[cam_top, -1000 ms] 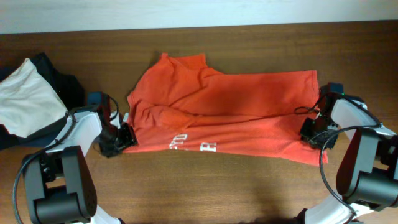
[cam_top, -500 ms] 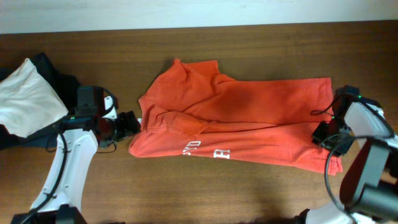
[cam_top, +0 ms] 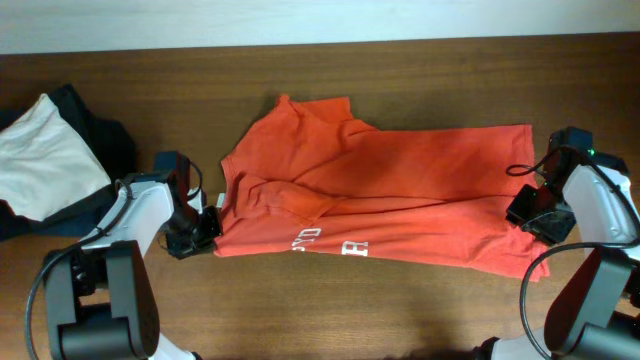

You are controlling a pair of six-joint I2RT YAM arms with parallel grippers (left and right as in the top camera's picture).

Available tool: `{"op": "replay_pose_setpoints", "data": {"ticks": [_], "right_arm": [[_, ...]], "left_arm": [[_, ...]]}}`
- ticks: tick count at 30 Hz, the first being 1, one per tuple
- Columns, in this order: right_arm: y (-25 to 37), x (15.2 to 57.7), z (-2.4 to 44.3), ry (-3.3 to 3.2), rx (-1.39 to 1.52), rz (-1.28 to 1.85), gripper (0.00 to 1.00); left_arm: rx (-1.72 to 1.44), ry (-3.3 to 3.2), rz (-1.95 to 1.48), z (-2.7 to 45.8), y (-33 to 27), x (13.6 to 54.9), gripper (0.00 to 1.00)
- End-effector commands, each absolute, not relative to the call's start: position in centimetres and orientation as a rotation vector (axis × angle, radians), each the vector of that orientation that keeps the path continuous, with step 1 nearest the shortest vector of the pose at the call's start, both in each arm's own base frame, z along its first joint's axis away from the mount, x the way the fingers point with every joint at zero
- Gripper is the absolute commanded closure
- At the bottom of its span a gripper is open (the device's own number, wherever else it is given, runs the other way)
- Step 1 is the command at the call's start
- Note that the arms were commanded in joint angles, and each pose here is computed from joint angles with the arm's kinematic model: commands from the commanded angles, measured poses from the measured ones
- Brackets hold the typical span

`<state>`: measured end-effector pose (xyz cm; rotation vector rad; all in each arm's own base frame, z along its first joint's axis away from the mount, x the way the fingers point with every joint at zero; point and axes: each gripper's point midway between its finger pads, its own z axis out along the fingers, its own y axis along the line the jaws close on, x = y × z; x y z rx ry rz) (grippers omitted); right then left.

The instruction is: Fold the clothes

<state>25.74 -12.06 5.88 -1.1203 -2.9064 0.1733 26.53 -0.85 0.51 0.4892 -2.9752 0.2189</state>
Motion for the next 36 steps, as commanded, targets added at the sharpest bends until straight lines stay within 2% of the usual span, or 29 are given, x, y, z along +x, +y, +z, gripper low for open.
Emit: {"op": "replay_pose_setpoints", "data": {"ticks": [1, 4, 6, 10, 11, 12, 13, 14, 19, 23, 28, 29, 35, 36], "right_arm": [[-12.0, 26.0, 6.3, -2.918, -1.123, 0.175, 0.54], [-12.0, 26.0, 6.3, -2.925, -1.099, 0.175, 0.53], [-12.0, 26.0, 6.3, -2.927, -1.095, 0.175, 0.54], [-12.0, 26.0, 6.3, -2.926, -1.098, 0.176, 0.54], [-12.0, 26.0, 6.3, -2.928, -1.099, 0.175, 0.54], [-12.0, 26.0, 6.3, -2.928, -1.099, 0.175, 0.53], [-12.0, 26.0, 6.3, -2.928, -1.099, 0.175, 0.54], [-12.0, 26.0, 6.3, -2.928, -1.099, 0.175, 0.53], [-11.8, 26.1, 6.2, -2.929, -1.1, 0.151, 0.53], [-11.6, 26.2, 6.2, -2.931, -1.094, 0.13, 0.5], [-11.4, 25.9, 6.2, -2.923, -1.084, 0.122, 0.49], [-11.4, 25.9, 6.2, -2.923, -1.085, 0.122, 0.49], [-11.4, 25.9, 6.2, -2.923, -1.085, 0.122, 0.49], [-11.4, 25.9, 6.2, -2.923, -1.085, 0.122, 0.49]], "left_arm": [[0.486, -2.917, 0.111, 0.2, 0.1, 24.8, 0.99], [0.655, -2.766, -0.13, 0.9, 2.2, 21.5, 1.0], [0.711, -2.681, -0.166, 1.8, 2.1, 19.7, 0.99], [0.764, -2.776, -0.143, 3.5, 2.2, 20.8, 0.98], [0.782, -2.838, -0.122, 4.2, 2.2, 21.6, 0.79], [0.796, -2.888, -0.108, 4.8, 2.2, 22.4, 0.51], [0.782, -2.963, -0.08, 5.7, 2.3, 23.7, 0.4], [0.715, -3.071, -0.011, 7.0, 1.9, 25.6, 0.36], [0.364, -3.487, 0.343, 13.8, -1.7, 36.4, 0.35], [0.095, -3.539, 0.398, 15.0, -4.3, 42.2, 0.33], [-0.003, -3.507, 0.469, 12.2, -7.2, 49.6, 0.31], [-0.022, -3.504, 0.507, 10.2, -8.0, 52.0, 0.33], [-0.109, -3.512, 0.605, 5.0, -11.0, 55.6, 0.36], [-0.119, -3.514, 0.607, 4.6, -11.2, 55.8, 0.43]]}}
